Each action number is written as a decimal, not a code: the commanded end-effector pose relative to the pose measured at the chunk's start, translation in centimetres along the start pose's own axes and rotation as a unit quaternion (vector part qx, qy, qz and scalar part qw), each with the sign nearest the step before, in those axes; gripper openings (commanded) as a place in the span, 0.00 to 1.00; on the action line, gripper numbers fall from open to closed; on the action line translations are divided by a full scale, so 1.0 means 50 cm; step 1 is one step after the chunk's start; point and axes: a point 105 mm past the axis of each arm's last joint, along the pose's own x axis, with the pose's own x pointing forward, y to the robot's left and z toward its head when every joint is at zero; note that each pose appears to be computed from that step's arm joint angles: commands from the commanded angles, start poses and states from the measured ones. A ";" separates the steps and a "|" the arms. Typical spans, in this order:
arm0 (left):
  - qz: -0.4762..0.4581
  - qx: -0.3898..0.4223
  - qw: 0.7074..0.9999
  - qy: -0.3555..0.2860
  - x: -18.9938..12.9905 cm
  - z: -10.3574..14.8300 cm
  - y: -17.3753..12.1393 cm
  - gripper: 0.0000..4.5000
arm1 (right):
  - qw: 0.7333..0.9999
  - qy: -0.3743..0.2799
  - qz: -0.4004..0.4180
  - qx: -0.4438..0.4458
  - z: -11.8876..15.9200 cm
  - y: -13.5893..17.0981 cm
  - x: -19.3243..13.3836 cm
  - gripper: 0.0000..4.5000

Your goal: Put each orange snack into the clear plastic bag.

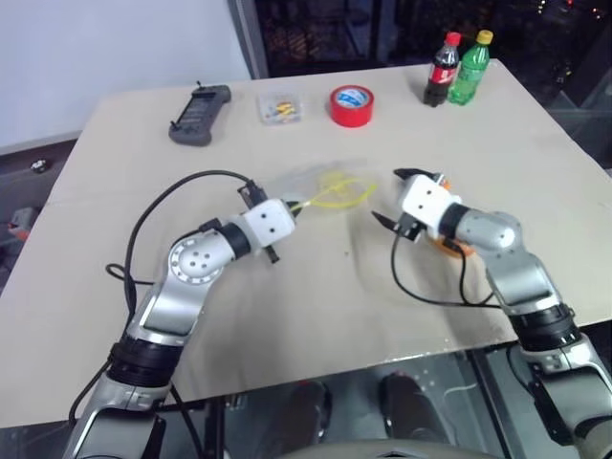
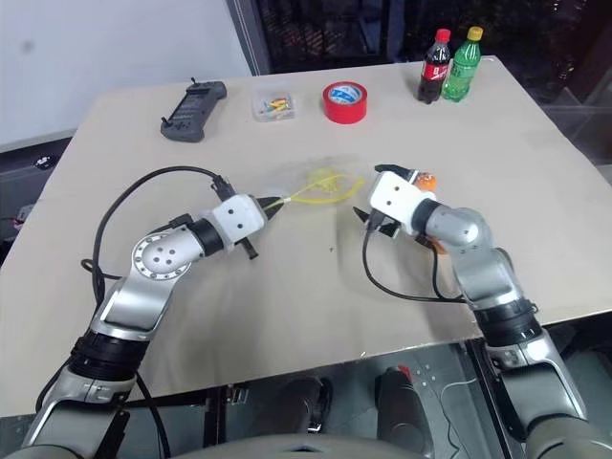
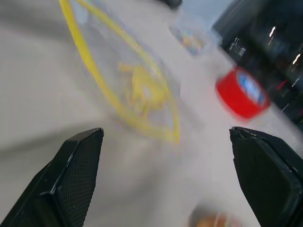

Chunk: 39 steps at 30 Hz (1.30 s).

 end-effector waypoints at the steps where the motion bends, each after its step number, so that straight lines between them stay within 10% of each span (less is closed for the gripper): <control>1: 0.020 0.010 1.000 -0.019 -0.007 0.017 0.023 0.07 | 0.998 0.046 -0.023 0.036 -0.038 -0.030 -0.073 0.98; 11: 0.012 0.005 0.999 -0.030 0.000 0.022 0.018 0.07 | 0.964 0.147 -0.093 0.202 -0.174 -0.029 -0.158 0.98; 21: 0.005 0.001 0.999 -0.044 0.000 0.031 0.011 0.07 | 0.966 0.057 -0.043 0.250 -0.100 0.000 -0.128 0.08; 39: -0.059 0.005 0.993 -0.104 -0.005 0.088 -0.065 0.07 | 0.959 -0.031 0.063 0.274 0.058 0.069 0.131 0.08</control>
